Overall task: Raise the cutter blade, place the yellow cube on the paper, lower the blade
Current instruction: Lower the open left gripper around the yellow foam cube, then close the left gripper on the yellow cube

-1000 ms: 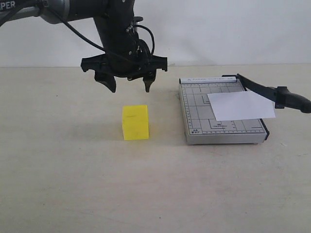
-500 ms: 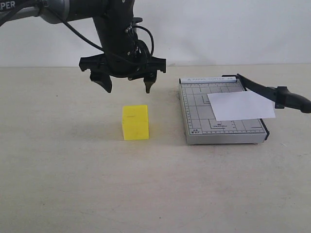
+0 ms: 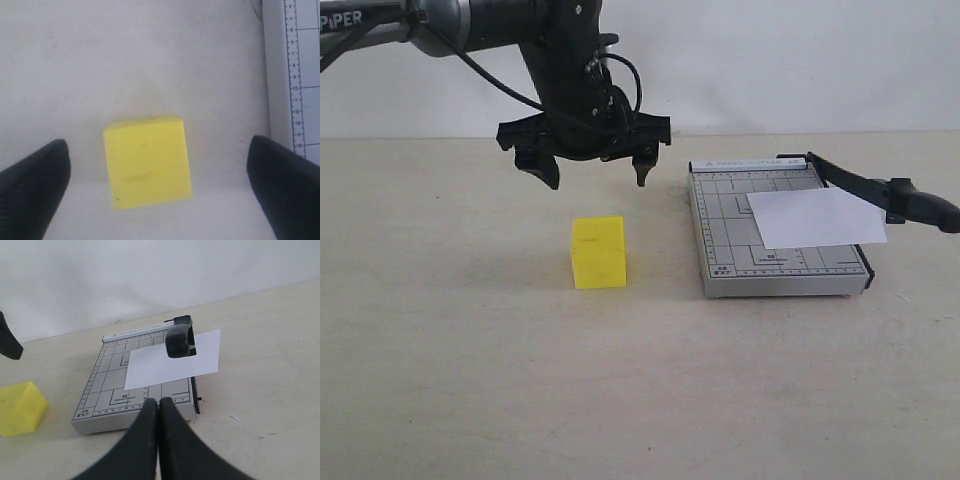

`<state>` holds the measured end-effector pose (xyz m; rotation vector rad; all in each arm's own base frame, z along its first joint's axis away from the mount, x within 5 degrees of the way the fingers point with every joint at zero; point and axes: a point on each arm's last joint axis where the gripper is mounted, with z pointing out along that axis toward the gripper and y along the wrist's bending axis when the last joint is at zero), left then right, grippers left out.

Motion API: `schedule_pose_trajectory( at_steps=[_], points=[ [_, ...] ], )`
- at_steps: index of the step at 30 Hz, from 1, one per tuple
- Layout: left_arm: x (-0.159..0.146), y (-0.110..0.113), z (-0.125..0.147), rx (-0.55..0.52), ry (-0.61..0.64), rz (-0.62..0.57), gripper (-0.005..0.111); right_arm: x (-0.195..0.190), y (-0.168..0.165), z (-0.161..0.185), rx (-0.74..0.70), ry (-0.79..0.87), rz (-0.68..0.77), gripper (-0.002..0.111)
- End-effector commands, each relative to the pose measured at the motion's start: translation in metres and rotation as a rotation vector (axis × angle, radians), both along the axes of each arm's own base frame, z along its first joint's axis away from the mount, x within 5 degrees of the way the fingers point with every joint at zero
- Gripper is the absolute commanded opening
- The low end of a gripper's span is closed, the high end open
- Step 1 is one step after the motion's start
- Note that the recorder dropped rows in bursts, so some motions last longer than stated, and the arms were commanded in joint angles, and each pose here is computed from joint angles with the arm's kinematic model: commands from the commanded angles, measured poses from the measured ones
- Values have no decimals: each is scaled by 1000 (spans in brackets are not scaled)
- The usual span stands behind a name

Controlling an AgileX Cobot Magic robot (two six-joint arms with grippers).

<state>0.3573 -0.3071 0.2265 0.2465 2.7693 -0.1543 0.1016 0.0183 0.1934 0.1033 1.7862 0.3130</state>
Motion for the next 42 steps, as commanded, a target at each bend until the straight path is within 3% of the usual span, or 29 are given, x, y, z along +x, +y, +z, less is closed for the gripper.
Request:
schedule_pose_trajectory(
  at_steps=[1,6,21,28,42],
  points=[
    [1,-4,-21,-1,56,19,90,0,0,0,-8,-10,-1,1],
    [0,-6,-40,17,122,30,90,0,0,0,-8,-10,-1,1],
    [5,4,-42,123,88,17,90,0,0,0,-8,-10,-1,1],
    [5,2,-62,145,127,15,90,0,0,0,-8,-10,-1,1],
    [11,-5,-73,94,94,5,90,0,0,0,-8,-10,-1,1]
  ],
)
